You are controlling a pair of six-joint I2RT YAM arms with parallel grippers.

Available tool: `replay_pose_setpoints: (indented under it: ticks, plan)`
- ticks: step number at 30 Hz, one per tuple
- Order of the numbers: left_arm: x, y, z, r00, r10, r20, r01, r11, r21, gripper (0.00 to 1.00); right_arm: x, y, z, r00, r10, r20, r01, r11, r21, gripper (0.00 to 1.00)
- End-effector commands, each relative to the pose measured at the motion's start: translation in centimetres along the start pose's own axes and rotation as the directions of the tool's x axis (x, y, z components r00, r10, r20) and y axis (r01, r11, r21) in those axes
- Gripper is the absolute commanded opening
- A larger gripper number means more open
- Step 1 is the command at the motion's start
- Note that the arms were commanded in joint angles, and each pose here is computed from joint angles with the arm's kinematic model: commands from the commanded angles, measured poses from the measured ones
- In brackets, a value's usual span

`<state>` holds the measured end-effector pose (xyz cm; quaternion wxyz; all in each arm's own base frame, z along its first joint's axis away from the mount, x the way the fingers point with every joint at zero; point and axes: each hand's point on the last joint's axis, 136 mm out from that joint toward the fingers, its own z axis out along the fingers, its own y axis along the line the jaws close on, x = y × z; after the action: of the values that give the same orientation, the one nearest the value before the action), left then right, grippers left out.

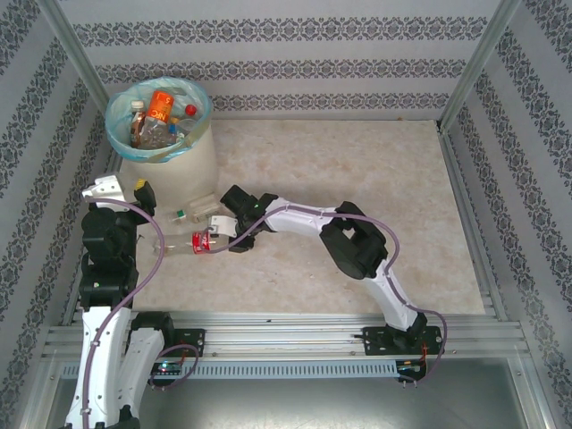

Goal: Put the plastic bottles in the bin

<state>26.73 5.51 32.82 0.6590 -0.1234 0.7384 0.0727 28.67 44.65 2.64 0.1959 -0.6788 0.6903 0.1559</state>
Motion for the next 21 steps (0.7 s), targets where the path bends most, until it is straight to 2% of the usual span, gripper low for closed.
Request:
replay_pose_setpoints:
  ticks: [1, 8, 9, 11, 13, 15, 18, 21]
  plan:
    - [-3.0, -0.5, -0.7, 0.997, 0.012, 0.083, -0.014, 1.0, 0.022, 0.72, -1.0, 1.1, -2.3, 0.997, -0.064, 0.034, 0.064, 0.998, 0.01, 0.2]
    - [-5.4, -1.4, -0.9, 0.992, 0.005, 0.128, -0.014, 0.997, 0.069, 0.72, -0.6, 2.6, -4.5, 0.997, -0.038, 0.065, 0.037, 0.999, 0.016, 0.11]
    - [-5.9, -2.0, -1.0, 0.99, 0.01, 0.14, -0.024, 0.995, 0.1, 0.72, -0.5, 2.7, -4.9, 0.997, -0.031, 0.07, 0.029, 0.999, 0.021, 0.11]
    - [-6.9, -4.5, -1.6, 0.983, 0.038, 0.18, -0.081, 0.969, 0.235, 0.73, -0.3, 3.3, -6.3, 0.996, -0.015, 0.09, 0.012, 0.999, 0.035, 0.11]
    - [-7.9, -7.1, -2.4, 0.975, 0.036, 0.219, -0.119, 0.918, 0.379, 0.74, 0.3, 3.9, -7.6, 0.995, -0.005, 0.1, 0.0, 0.999, 0.052, 0.1]
    - [-8.9, -9.8, -3.2, 0.971, 0.014, 0.24, -0.14, 0.843, 0.519, 0.75, 1.2, 4.6, -9.0, 0.995, 0.007, 0.096, -0.015, 0.997, 0.081, 0.1]
    - [-10.2, -12.5, -3.9, 0.969, -0.026, 0.245, -0.147, 0.738, 0.658, 0.82, 2.4, 5.4, -11.4, 0.993, 0.038, 0.113, -0.052, 0.991, 0.12, 0.1]
    - [-10.7, -14.4, -4.4, 0.96, -0.044, 0.278, -0.185, 0.643, 0.743, 0.89, 3.2, 6.0, -13.2, 0.985, 0.071, 0.159, -0.094, 0.985, 0.145, 0.09]
